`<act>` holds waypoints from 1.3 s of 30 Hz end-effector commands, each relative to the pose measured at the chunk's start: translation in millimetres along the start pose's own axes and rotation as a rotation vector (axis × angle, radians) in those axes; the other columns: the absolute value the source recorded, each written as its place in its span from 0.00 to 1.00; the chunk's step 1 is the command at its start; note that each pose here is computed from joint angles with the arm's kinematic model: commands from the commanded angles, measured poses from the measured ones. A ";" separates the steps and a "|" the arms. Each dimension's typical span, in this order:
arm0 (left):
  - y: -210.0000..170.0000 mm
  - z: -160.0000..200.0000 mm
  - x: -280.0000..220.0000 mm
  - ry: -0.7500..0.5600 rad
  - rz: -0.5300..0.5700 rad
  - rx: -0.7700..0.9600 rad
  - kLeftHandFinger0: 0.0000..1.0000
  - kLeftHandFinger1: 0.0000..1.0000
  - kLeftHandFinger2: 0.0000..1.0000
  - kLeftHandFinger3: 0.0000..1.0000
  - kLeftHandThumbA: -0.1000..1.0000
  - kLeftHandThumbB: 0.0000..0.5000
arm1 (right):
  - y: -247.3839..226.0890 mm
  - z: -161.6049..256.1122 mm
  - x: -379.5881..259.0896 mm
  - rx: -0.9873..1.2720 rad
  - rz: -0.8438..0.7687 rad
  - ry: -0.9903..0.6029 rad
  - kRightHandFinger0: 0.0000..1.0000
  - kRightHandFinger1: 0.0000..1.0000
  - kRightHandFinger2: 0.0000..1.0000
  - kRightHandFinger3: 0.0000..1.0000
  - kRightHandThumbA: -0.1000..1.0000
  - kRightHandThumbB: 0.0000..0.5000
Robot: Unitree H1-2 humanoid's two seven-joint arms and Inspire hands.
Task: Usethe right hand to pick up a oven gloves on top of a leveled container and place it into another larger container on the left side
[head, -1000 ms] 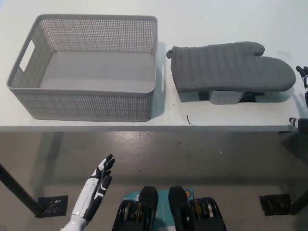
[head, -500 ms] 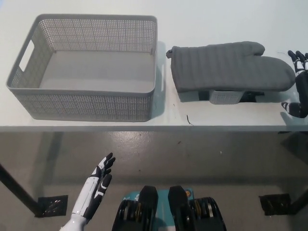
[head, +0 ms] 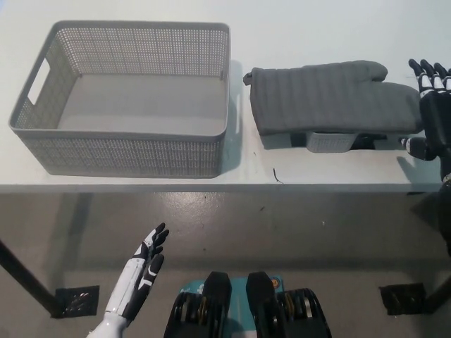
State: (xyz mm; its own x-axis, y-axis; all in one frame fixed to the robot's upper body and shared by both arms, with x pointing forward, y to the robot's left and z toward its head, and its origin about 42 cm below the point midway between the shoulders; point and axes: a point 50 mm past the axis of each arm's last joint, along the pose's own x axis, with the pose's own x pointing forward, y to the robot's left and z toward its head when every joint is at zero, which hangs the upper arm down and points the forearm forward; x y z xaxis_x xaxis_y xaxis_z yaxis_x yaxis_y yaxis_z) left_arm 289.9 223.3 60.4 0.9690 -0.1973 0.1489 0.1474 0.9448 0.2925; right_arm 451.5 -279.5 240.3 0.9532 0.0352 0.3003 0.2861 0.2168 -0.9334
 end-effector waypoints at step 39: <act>8.1 11.0 12.3 -0.075 0.008 0.017 1.00 1.00 1.00 1.00 1.00 0.43 | 27.3 30.3 110.2 -0.088 0.062 0.034 0.66 0.70 0.81 0.75 0.41 0.54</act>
State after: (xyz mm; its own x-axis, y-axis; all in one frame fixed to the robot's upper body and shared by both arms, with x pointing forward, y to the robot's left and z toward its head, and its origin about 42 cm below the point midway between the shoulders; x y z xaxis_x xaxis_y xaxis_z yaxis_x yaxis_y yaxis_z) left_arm 293.0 223.2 62.7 0.9675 -0.1987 0.1562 0.1458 0.9436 0.2971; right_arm 543.9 -248.5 217.2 0.9995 -0.0089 0.0305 0.0310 0.0689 -0.9971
